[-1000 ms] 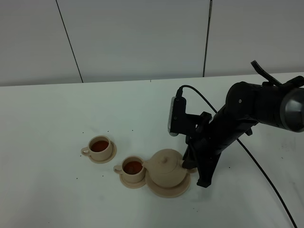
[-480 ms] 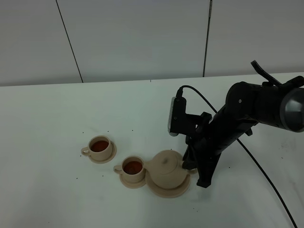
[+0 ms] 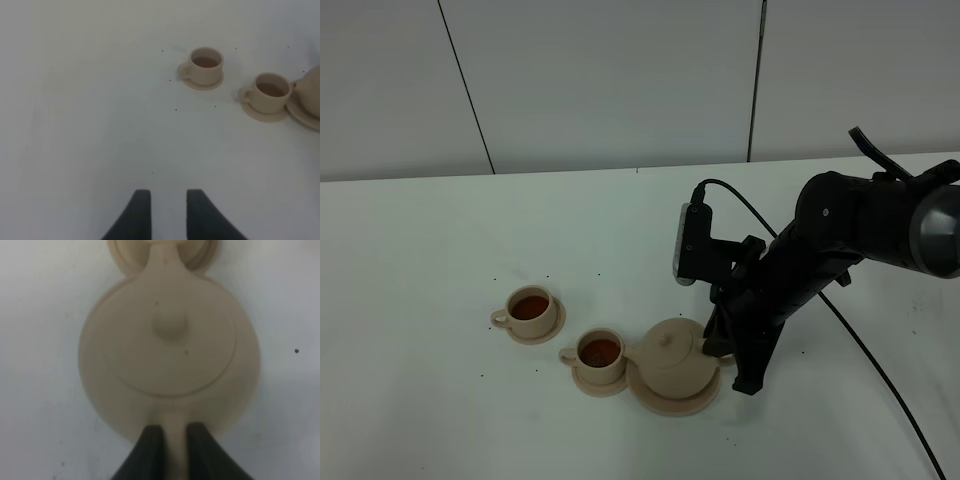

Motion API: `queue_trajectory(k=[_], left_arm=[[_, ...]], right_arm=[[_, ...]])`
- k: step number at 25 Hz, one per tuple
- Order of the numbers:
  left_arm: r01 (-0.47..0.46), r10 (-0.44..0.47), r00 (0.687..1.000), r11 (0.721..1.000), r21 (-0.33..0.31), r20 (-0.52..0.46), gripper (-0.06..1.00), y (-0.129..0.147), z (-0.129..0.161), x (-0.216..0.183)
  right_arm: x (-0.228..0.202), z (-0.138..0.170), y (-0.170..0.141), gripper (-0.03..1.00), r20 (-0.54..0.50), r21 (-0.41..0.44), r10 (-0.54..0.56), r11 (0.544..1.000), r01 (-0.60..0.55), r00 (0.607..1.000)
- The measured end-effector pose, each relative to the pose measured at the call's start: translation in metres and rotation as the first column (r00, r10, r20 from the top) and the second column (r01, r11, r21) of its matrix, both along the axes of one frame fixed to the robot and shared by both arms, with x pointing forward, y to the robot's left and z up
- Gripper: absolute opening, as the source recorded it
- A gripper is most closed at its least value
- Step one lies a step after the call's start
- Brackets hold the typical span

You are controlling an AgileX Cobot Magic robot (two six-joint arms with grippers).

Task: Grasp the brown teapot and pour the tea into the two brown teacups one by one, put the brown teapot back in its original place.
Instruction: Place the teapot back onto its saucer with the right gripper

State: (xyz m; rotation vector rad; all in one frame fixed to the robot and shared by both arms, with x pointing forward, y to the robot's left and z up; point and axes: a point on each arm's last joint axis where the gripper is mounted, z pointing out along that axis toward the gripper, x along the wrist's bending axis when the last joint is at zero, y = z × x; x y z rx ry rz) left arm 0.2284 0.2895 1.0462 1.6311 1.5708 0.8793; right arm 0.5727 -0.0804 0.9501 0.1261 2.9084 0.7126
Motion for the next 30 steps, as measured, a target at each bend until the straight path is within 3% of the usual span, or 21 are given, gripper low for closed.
queue_trajectory(k=[30], left_arm=[[0.000,0.000,1.000,1.000,0.000,0.000,0.24,0.0000,0.0000,0.0000]], right_arm=[[-0.0011,-0.0024,0.0017,0.10,-0.042,0.023,-0.028,0.999,0.029,0.999]])
